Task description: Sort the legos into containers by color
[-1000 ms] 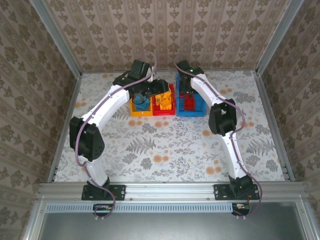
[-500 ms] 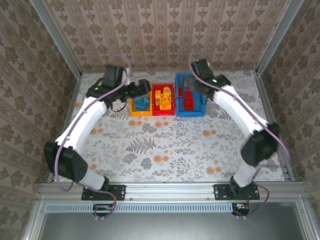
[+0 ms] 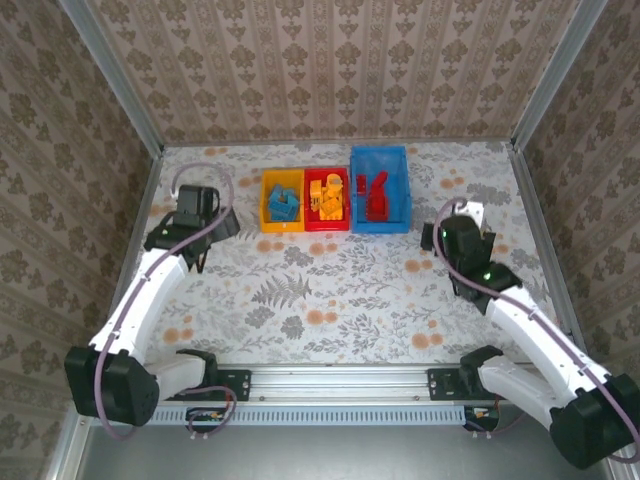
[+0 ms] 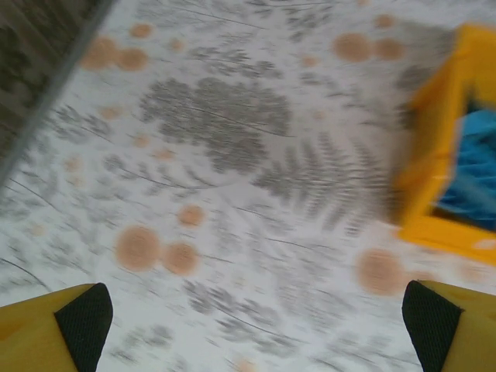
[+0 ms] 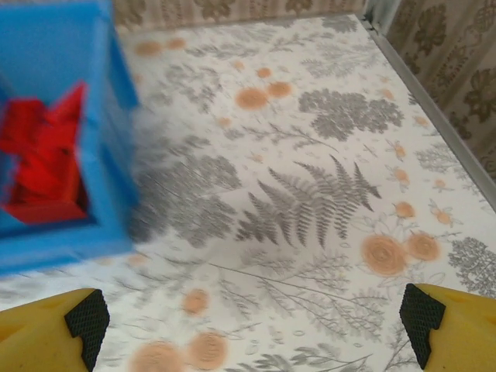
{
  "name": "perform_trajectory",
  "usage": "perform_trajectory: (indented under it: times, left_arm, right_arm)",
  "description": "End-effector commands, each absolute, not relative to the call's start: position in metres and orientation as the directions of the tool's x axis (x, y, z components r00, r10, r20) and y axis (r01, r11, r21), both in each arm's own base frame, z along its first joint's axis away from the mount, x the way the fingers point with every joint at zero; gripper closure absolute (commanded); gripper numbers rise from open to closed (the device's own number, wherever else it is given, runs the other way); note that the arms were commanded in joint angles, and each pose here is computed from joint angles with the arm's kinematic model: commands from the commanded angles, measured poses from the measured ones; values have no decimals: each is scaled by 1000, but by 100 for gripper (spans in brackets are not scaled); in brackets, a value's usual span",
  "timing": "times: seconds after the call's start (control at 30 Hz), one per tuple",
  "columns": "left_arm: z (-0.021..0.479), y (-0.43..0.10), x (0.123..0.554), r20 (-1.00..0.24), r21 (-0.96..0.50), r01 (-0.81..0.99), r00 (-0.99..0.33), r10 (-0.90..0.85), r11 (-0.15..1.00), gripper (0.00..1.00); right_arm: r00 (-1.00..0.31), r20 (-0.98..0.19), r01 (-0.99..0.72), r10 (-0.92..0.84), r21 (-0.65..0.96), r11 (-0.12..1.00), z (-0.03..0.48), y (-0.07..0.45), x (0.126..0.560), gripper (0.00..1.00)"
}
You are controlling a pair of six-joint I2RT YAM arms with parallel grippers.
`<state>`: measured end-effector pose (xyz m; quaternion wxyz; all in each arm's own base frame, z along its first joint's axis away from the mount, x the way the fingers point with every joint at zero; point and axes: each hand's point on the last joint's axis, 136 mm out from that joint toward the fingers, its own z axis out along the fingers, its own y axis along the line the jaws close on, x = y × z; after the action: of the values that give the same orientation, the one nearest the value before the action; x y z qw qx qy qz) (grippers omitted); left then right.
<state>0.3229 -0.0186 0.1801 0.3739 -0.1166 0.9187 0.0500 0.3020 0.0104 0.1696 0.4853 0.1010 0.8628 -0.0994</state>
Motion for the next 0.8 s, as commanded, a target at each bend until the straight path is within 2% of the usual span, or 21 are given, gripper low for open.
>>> perform_trajectory:
  times: [0.0, 0.1, 0.2, 0.3, 0.37, 0.47, 0.6, 0.7, 0.77]
  left_arm:
    - [166, 10, 341, -756, 235, -242, -654, 21, 941, 0]
    - [126, 12, 345, -686, 267, -153, -724, 76, 951, 0]
    - [104, 11, 358, -703, 244, -132, -707, 81, 961, 0]
    - [89, 12, 374, -744, 196, -130, -666, 61, 972, 0]
    - [87, 8, 387, -763, 193, -93, -641, 90, 977, 0]
    - [98, 5, 411, -829, 171, -78, -549, 101, 982, 0]
    - [94, 9, 422, -841, 158, -65, -531, 100, 985, 0]
    - [101, 2, 407, -898, 154, -48, -423, 120, 987, 0]
    - [103, 9, 398, -927, 133, -93, -364, 90, 987, 0]
  right_arm:
    - [-402, -916, 327, -8, -151, 933, 171, -7, 322, 0]
    - [-533, -846, 317, -4, -205, 926, 128, -19, 328, 0]
    - [-561, -828, 279, 2, -188, 942, 106, -19, 343, 0]
    - [-490, -870, 205, -46, -167, 964, 113, -6, 376, 0]
    - [-429, -903, 203, -17, -115, 972, 122, -9, 391, 0]
    - [-409, -912, 201, -4, -95, 975, 116, -16, 406, 0]
    - [-375, -926, 167, 41, -24, 986, 105, -18, 400, 0]
    - [-276, -959, 143, 62, 23, 989, 103, -20, 385, 1]
    - [-227, -967, 246, 113, 56, 968, 105, -38, 377, 0]
